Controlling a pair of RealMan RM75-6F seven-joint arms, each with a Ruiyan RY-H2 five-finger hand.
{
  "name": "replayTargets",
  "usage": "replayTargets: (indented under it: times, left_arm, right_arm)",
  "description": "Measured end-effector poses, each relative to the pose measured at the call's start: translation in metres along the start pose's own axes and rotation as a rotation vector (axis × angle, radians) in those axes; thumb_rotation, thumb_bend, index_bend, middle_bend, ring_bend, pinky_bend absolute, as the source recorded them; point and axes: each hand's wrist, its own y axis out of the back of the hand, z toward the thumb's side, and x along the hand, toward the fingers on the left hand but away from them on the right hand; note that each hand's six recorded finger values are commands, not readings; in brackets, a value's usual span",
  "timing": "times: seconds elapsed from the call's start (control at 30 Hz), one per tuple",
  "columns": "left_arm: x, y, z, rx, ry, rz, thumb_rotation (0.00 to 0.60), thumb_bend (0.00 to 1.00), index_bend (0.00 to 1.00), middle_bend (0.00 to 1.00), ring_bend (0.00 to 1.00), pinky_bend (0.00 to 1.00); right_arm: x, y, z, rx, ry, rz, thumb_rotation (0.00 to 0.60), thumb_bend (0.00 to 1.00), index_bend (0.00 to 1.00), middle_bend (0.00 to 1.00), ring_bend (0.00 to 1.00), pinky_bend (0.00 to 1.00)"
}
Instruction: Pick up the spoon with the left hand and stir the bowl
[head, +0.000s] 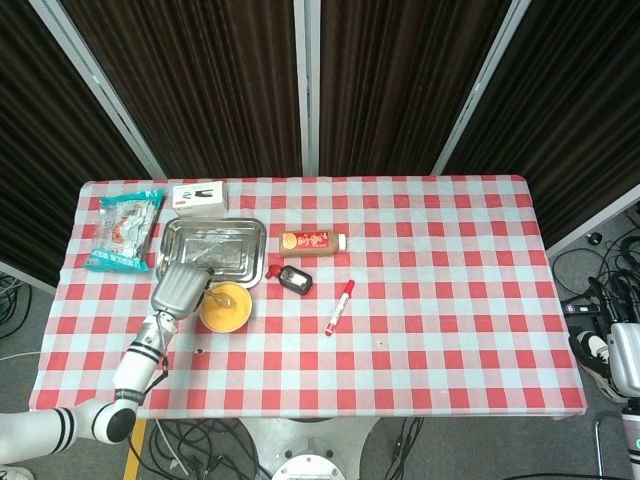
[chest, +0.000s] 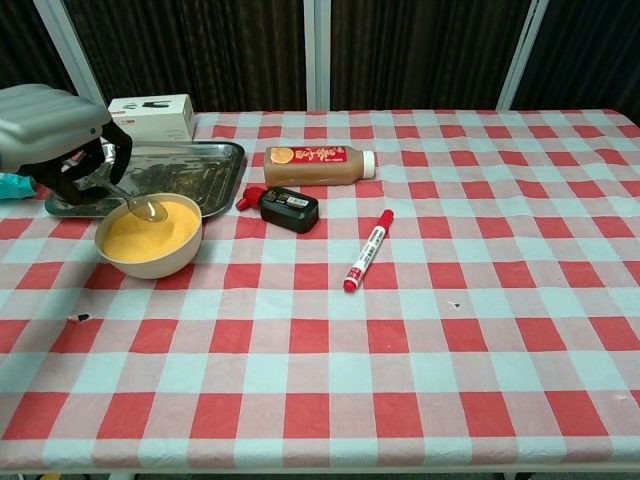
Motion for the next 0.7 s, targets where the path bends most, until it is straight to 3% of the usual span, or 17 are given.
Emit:
replayTargets:
  times: [0.4,0.7]
  left_arm:
    - [-0.002,0.001,0.012,0.414,-0.070,0.165,0.600,0.42,0.68,0.94,0.95,1.00]
    - [-0.006,-0.007,0.015,0.553,-0.099,0.211,0.600,0.42,0.68,0.94,0.96,1.00]
  right_arm:
    - [0.003,0.002,0.002,0.000,0.002,-0.007,0.600,0.20,0.06,0.22,0.02,0.06]
    - [0.003,0.003,0.002,0.003,-0.002,-0.004,0.600,0.20,0.06,0.22,0.02,0.06]
